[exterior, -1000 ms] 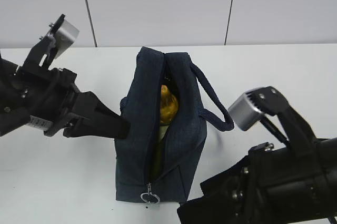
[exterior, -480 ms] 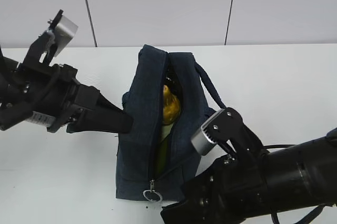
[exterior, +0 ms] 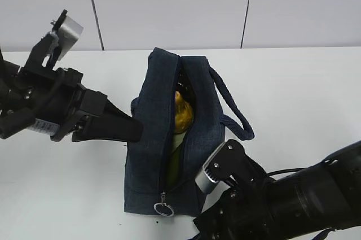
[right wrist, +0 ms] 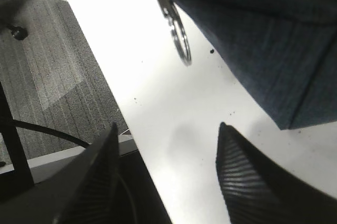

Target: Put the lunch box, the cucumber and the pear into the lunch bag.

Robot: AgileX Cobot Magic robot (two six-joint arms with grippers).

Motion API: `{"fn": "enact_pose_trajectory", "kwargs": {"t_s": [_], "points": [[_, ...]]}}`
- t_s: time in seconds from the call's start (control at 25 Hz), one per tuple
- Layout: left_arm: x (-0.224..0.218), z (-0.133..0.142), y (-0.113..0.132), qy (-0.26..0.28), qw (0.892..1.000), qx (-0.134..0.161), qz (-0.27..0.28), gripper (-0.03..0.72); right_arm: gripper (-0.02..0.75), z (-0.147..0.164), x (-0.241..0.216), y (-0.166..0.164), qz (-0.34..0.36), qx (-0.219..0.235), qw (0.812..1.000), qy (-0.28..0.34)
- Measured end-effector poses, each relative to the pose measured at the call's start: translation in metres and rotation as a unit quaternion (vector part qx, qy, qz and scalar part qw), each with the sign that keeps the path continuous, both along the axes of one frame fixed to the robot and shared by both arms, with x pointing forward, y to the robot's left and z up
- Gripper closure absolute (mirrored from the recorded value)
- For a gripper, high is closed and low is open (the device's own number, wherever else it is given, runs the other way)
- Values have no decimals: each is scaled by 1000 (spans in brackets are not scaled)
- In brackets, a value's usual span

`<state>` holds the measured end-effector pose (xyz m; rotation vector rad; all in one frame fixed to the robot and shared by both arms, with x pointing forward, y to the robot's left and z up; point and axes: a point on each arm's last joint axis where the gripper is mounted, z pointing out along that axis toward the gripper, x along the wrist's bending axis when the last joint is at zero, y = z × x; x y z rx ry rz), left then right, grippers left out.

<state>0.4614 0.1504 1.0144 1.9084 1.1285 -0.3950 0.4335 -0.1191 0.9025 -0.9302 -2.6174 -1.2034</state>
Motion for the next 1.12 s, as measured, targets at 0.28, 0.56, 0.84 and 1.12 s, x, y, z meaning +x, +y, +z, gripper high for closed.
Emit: {"fn": "enact_pose_trajectory", "kwargs": {"t_s": [0.28, 0.56, 0.84, 1.12], "points": [[0, 0, 0, 0, 1000, 0, 0, 701, 280, 3, 3, 2, 52, -8, 997, -62], [0, 0, 0, 0, 1000, 0, 0, 701, 280, 2, 3, 2, 103, -19, 988, -116], [1, 2, -1, 5, 1000, -13, 8, 701, 280, -5, 11, 7, 117, -26, 985, -122], [1, 2, -1, 6, 1000, -16, 10, 701, 280, -5, 25, 16, 116, -23, 984, -134]]}}
